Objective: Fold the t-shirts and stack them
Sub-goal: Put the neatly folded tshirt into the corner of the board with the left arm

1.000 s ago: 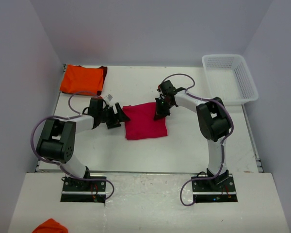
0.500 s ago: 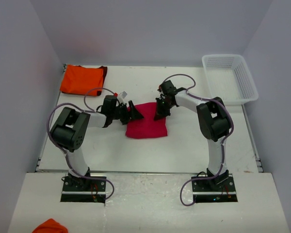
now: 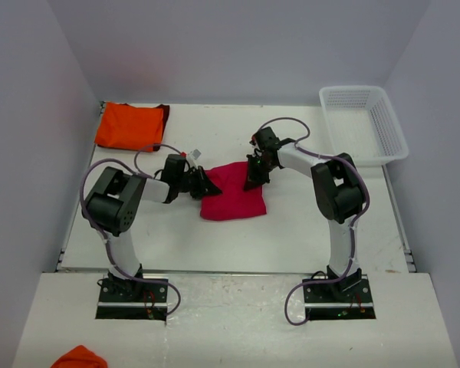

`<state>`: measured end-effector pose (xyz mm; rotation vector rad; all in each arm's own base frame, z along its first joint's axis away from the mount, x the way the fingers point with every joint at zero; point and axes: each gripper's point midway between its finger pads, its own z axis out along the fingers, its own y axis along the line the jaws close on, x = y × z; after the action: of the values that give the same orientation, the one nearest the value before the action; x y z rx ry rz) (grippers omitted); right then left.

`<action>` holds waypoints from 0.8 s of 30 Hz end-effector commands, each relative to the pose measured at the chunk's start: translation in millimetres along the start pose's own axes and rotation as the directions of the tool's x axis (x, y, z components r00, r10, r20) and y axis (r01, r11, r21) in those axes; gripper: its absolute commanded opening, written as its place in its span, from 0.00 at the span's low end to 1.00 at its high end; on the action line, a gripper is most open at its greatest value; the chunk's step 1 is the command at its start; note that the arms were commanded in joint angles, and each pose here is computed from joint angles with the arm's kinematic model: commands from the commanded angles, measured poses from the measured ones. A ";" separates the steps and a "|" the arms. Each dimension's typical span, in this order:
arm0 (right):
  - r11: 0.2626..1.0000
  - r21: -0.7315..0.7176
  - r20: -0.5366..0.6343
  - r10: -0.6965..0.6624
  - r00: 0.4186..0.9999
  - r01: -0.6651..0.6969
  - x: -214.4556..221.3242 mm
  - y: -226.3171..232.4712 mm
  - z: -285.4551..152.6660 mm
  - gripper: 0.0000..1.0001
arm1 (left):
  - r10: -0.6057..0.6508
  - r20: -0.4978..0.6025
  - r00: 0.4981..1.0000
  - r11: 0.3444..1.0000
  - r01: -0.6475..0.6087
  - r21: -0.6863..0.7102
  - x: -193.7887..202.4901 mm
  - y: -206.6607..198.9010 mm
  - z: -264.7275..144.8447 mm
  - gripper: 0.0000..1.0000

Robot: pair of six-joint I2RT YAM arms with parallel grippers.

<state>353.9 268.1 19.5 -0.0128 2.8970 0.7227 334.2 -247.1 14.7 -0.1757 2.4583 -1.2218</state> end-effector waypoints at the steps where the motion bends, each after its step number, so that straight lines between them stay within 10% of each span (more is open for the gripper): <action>1: 1.000 -0.010 -0.007 0.005 1.000 -0.005 2.4 1.2 3.7 0.00 | -0.090 -0.114 0.989 0.955 0.053 -0.290 44.6 69.6 -19.7 0.00; 13: 0.992 -0.026 0.103 -0.121 0.987 0.124 -14.6 14.6 -17.9 0.00 | 0.177 -0.032 0.984 0.838 -0.168 -0.519 -53.0 48.9 -60.5 0.00; 18: 0.970 -0.046 0.241 -0.220 0.945 0.237 -24.3 46.5 -57.7 0.42 | 0.261 -0.006 0.965 0.823 -0.225 -0.522 -87.8 29.7 -61.4 0.00; 24: 0.951 -0.021 0.360 -0.280 0.890 0.307 -5.3 82.3 -121.0 0.57 | 0.392 0.033 0.919 0.758 -0.302 -0.578 -134.1 5.2 -79.6 0.00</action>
<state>346.1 283.0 117.9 -0.2474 2.5789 0.7333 399.0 -164.0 58.8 -0.0317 2.5848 -0.4155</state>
